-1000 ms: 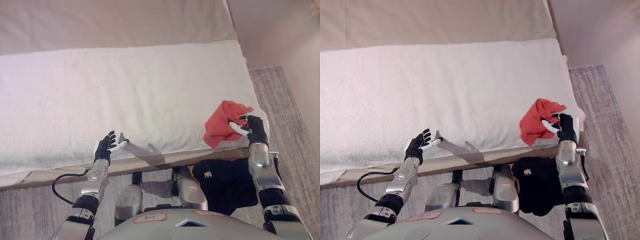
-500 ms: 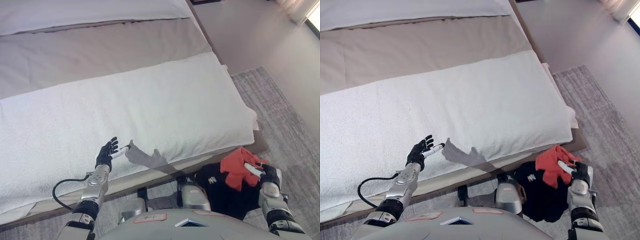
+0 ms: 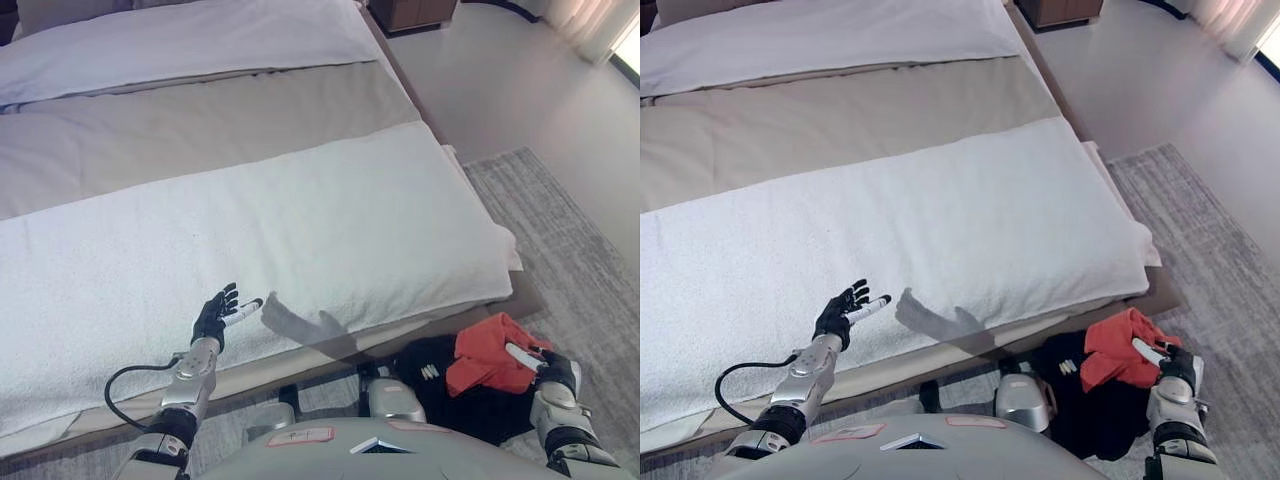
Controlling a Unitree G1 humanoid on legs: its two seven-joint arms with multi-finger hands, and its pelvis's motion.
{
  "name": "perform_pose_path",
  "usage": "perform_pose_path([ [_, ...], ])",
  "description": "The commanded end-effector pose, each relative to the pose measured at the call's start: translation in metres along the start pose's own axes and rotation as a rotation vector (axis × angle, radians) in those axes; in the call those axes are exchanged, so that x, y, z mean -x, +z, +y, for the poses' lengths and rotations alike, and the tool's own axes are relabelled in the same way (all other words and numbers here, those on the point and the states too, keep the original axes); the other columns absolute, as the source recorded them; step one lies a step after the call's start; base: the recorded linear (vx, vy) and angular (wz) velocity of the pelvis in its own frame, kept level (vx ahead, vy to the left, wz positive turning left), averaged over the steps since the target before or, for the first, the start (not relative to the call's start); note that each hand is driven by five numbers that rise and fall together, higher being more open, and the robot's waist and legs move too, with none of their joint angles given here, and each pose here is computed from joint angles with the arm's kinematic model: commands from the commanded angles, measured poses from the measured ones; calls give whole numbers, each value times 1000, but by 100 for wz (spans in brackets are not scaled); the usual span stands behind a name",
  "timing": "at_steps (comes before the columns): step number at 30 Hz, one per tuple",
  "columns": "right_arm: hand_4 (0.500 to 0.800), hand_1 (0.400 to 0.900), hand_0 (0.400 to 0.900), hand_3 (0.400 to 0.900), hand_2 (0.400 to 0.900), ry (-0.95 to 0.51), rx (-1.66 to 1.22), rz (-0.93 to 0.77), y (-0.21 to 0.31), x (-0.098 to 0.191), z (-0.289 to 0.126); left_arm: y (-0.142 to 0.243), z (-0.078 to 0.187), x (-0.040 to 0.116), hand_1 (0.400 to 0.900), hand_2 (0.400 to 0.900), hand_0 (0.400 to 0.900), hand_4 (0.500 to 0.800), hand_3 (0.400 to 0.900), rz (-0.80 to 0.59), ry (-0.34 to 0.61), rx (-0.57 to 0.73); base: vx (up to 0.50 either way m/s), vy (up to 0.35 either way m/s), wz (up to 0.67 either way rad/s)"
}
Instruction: Put the clothes on the bed into the basket.
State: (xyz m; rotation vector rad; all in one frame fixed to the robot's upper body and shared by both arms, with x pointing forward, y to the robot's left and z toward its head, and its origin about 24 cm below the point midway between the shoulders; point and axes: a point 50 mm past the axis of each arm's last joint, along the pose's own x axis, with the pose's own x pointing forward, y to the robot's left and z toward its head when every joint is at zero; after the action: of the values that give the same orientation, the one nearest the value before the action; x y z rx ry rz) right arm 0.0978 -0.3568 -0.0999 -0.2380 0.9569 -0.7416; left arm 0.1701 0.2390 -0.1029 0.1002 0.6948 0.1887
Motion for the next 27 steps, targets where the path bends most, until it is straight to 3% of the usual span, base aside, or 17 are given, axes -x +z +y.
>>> perform_pose_path([
  [1, 800, 900, 900, 900, 900, -132, -56, -103, 43, -11, -36, 26, 10, -9, 900, 900, 900, 800, 900, -98, 39, 28, 1, -32, 5],
  [17, 800, 900, 900, 900, 900, -118, 18, -5, 24, -12, -34, 17, 14, -8, 900, 900, 900, 800, 900, -54, 58, 40, -1, -12, 3],
  [27, 800, 900, 900, 900, 900, -62, -8, -206, 60, -3, -6, 7, 23, -5, 900, 900, 900, 800, 900, -23, 114, 85, -1, 0, 0],
])
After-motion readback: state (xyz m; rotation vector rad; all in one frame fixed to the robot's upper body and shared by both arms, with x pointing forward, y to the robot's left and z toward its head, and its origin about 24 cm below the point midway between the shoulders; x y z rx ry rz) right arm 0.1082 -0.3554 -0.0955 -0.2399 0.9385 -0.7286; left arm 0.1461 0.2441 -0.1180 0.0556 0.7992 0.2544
